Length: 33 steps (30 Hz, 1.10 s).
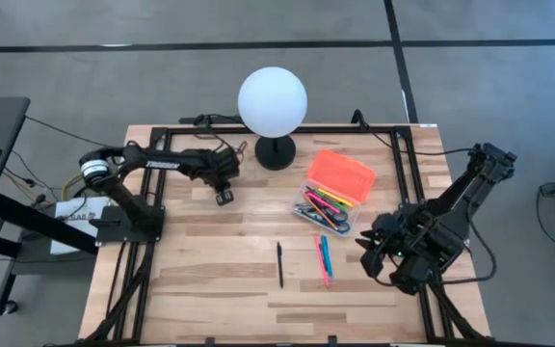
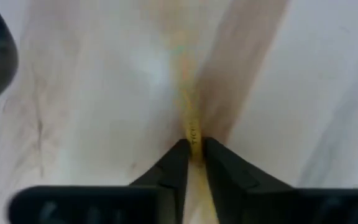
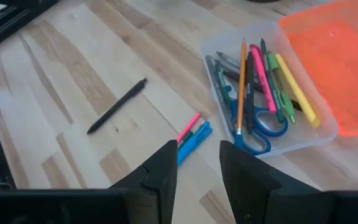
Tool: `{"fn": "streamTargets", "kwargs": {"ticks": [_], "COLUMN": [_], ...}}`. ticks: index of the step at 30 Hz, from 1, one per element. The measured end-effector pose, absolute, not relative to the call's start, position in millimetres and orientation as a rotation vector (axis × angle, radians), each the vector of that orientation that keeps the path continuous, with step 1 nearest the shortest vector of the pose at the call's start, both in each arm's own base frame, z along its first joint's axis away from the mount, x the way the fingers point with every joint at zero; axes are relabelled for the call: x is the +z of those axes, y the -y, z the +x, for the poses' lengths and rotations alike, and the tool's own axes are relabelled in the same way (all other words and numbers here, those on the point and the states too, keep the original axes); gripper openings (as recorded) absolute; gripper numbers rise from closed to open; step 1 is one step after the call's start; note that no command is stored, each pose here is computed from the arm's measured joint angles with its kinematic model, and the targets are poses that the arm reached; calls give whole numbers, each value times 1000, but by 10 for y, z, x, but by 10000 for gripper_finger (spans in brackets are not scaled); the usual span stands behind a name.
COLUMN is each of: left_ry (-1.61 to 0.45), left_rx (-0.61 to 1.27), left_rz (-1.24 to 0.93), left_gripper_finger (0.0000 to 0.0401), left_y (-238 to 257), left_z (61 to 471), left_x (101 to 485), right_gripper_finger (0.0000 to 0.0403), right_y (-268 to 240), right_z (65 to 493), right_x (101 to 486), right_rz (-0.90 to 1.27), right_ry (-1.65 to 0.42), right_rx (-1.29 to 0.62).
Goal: Pick & place school supplies into a supply box
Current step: Put the yellow pencil into the orange supply box
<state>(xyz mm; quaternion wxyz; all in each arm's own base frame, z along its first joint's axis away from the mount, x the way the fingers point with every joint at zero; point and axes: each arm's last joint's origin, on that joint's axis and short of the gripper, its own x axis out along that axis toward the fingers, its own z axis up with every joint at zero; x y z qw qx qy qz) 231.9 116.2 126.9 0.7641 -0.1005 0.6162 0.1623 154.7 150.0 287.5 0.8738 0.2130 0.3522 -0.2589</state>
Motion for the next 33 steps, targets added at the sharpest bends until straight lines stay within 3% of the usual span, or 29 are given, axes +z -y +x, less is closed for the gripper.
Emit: {"fn": "streamTargets", "kwargs": {"ticks": [3, 11, 18, 33], "left_ry": [-1361, -1392, -1380, -1359], "left_rx": [325, 181, -29, -35], "left_rz": [-192, -149, -240, -212], "left_gripper_finger": [12, 9, 10, 14], "left_y": [-1030, -672, -278, 432], "left_z": [2360, 2451, 2530, 2565], "left_x": [1265, 1260, 1262, 1262], "right_gripper_finger": [113, 113, 113, 113], "right_y": [-1522, -1568, -1599, -1594], "right_z": [1533, 1486, 1452, 1452], "right_x": [2878, 2878, 2878, 2877], "right_rz": [435, 422, 412, 377], "right_ry": [-736, -740, -743, -750], "right_rx": [-522, -494, -473, -464]}}
